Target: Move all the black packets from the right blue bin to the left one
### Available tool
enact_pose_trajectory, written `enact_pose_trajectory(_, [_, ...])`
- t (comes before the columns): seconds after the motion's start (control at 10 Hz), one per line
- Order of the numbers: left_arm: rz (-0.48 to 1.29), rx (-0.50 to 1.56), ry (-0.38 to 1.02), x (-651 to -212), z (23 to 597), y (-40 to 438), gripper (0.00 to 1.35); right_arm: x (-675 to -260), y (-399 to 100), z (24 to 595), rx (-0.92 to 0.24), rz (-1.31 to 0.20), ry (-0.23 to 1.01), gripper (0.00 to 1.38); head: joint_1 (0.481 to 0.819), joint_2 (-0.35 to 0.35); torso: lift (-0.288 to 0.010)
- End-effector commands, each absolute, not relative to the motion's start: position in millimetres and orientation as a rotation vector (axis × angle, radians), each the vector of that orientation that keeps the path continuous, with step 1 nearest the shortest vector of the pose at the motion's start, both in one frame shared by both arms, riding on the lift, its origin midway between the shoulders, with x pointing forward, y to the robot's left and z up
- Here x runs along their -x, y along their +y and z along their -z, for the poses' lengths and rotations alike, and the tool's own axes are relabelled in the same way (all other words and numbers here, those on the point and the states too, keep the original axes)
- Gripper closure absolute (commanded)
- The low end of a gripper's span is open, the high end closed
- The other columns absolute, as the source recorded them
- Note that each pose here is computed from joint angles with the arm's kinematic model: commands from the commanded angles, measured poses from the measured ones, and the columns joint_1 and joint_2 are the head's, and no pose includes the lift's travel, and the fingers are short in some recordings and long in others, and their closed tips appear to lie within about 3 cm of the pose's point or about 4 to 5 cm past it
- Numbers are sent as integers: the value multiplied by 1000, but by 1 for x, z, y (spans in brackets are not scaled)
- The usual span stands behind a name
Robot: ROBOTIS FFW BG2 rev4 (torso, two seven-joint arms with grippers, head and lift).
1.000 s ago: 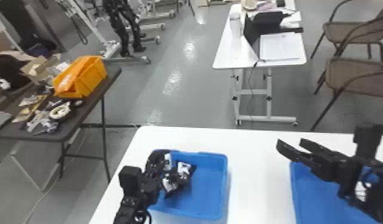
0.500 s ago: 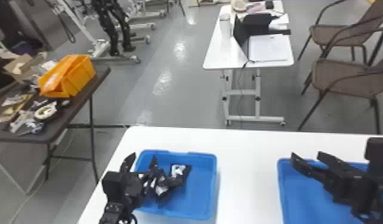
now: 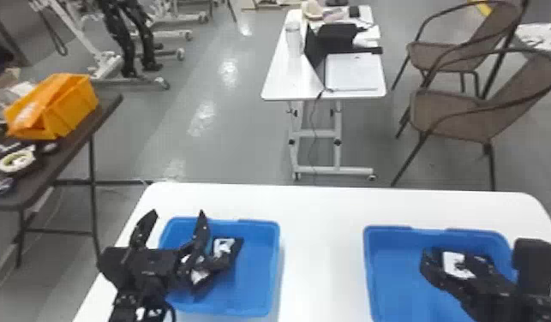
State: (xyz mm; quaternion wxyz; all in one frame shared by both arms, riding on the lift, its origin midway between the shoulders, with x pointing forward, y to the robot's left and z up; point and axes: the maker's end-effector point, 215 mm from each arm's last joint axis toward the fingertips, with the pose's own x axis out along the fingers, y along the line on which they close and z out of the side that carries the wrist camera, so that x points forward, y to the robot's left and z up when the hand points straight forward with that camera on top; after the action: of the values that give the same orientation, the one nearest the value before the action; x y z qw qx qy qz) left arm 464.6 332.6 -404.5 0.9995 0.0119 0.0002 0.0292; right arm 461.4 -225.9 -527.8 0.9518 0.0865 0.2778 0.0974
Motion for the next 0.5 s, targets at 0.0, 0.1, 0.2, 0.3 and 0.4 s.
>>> enact_pose_trajectory(0.0, [-66, 18, 12, -464, 409, 332, 127, -448, -240, 554, -189, -150, 592, 271, 695, 133, 0])
enact_pose_trajectory(0.1, [-61, 24, 16, -464, 411, 329, 127, -444, -248, 569, -201, -128, 610, 271, 695, 120, 0])
enact_pose_trajectory(0.2, [-54, 26, 15, -465, 411, 325, 127, -446, -253, 574, -198, -118, 614, 271, 695, 114, 0])
enact_pose_trajectory(0.3, [-51, 28, 11, -466, 409, 323, 127, -452, -258, 573, -180, -107, 607, 271, 695, 101, 0])
enact_pose_trajectory(0.4, [-51, 29, 16, -465, 411, 323, 127, -459, -261, 576, -183, -96, 608, 271, 695, 89, 0])
